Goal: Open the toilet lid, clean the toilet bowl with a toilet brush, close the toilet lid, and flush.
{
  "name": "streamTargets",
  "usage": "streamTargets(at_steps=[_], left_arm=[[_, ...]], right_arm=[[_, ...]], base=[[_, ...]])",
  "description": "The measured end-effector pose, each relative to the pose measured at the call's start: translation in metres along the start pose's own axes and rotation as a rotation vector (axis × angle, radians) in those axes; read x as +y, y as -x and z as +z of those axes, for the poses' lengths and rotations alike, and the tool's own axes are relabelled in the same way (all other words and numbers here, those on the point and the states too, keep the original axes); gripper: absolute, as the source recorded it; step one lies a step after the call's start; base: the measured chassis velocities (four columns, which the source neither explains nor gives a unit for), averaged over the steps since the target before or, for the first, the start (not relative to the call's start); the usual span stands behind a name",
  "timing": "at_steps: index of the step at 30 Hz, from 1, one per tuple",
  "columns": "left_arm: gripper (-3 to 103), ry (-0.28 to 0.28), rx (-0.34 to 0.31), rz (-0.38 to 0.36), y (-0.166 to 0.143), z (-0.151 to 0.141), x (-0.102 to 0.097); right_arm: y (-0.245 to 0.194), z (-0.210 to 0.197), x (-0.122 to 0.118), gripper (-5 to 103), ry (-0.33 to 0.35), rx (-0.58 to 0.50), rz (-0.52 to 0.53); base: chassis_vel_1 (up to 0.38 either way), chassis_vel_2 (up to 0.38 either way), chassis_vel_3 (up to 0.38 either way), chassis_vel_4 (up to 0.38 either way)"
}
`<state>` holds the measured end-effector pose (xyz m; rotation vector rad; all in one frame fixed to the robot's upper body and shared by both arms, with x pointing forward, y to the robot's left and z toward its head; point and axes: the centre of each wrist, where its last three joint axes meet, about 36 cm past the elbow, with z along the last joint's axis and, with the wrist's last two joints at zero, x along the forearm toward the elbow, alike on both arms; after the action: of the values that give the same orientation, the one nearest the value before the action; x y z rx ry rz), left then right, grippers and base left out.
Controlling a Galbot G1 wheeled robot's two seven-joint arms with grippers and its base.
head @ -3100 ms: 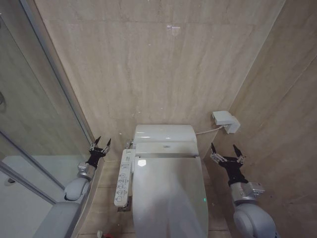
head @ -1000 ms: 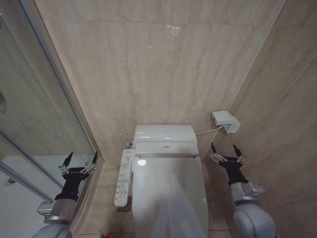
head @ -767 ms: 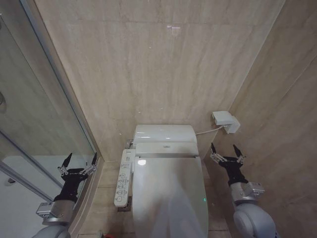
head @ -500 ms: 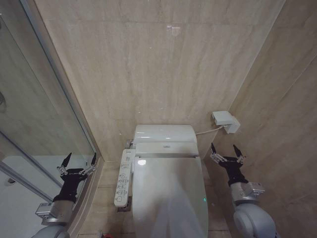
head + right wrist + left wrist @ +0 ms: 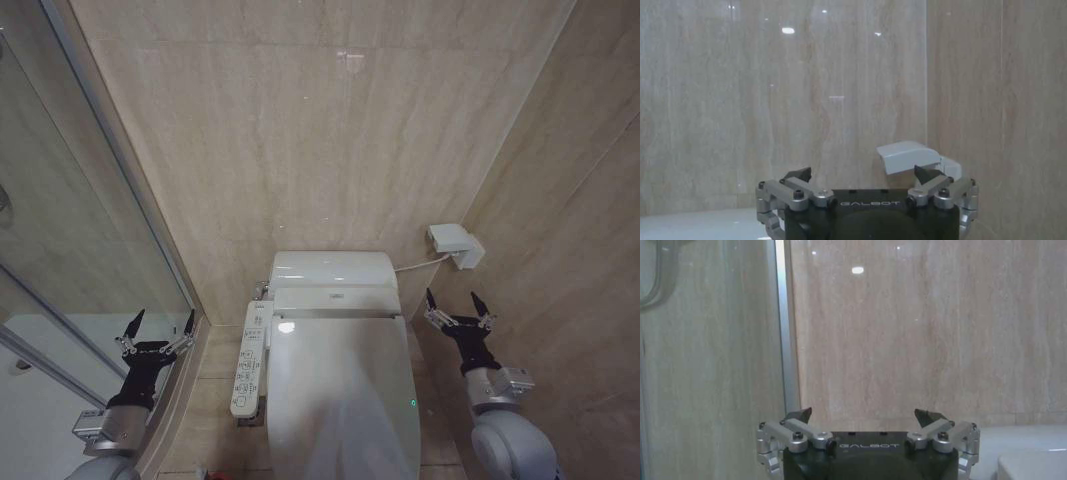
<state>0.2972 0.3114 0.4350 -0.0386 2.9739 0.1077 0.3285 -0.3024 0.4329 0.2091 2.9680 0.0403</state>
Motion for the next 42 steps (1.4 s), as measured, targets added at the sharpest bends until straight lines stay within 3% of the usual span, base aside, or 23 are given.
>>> streamTargets(at_steps=[18, 42], left_arm=[[100, 0.000, 0.001, 0.000, 0.0001, 0.0003, 0.0000], [100, -0.001, 0.002, 0.000, -0.0002, 0.0004, 0.0000]], right_arm=[[0.0000, 0.0000, 0.0000, 100, 0.000, 0.000, 0.000], [-0.0002, 0.0001, 0.0000, 100, 0.000, 0.001, 0.000]], base=[[0.046, -0.047, -0.046, 0.044], [0.247, -0.263, -0.249, 0.249]])
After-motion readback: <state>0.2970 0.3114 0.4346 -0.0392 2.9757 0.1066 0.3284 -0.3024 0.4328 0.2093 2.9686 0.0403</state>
